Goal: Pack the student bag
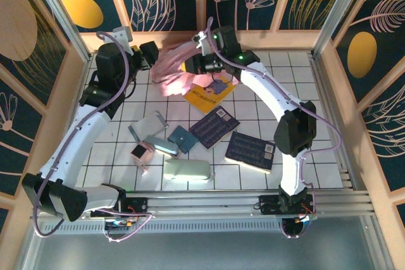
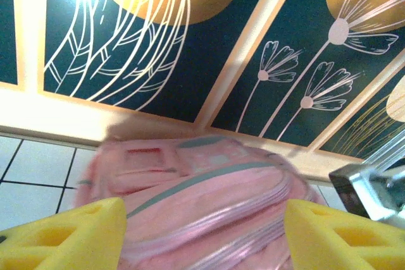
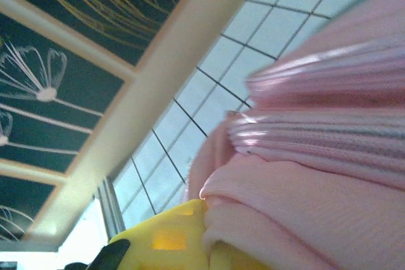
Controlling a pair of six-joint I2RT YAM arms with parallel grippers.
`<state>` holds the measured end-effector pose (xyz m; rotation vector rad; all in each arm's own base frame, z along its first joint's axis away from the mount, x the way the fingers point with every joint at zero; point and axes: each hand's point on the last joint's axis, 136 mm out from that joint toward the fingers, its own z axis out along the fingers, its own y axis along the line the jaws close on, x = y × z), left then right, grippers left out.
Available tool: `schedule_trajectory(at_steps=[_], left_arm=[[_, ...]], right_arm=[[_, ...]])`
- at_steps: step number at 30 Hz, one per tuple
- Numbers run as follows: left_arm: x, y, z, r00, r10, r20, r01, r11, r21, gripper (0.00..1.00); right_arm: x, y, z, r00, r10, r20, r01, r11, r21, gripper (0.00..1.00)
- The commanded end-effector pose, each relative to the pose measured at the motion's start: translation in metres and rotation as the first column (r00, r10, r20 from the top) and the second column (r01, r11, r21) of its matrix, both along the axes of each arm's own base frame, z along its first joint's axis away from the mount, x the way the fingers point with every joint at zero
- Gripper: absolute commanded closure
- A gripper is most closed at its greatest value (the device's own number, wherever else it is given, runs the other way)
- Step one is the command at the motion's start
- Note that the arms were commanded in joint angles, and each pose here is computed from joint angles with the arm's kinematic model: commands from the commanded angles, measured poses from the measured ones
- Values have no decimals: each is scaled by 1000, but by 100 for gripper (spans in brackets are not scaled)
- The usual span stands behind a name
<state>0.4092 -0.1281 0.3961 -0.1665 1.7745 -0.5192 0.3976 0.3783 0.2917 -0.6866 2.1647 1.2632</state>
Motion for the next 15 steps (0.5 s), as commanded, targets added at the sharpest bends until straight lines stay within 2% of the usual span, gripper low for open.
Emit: schedule_trajectory(at_steps=[1, 3, 7, 10, 12, 13, 14, 15], left_arm=[[0, 0, -17, 1000, -6, -29, 8, 999, 43, 33], [3, -5, -25, 998, -27, -49, 29, 999, 44, 33], [13, -26, -55, 984, -118, -131, 124, 992, 37, 33], [20, -48, -88, 949, -216, -230, 221, 975, -4, 33], [23, -62, -107, 922, -273, -275, 274, 961, -34, 33], [25, -67, -117, 908, -293, -299, 293, 955, -46, 33], [29, -71, -128, 894, -307, -326, 306, 950, -55, 33], [31, -76, -135, 881, -326, -342, 324, 944, -63, 33]], right_arm=[[-16, -21, 18, 984, 64, 166, -57, 997, -45, 100], [-10, -40, -2, 988, -4, 157, 20, 995, -99, 100], [7, -90, -42, 979, -194, 70, 201, 974, -109, 100], [15, -115, -76, 950, -311, -7, 307, 941, -142, 100], [17, -128, -97, 924, -379, -40, 368, 914, -173, 95], [16, -132, -104, 915, -400, -53, 386, 906, -174, 86], [15, -137, -111, 901, -428, -66, 411, 893, -182, 69], [13, -139, -115, 893, -444, -75, 425, 886, -183, 57]])
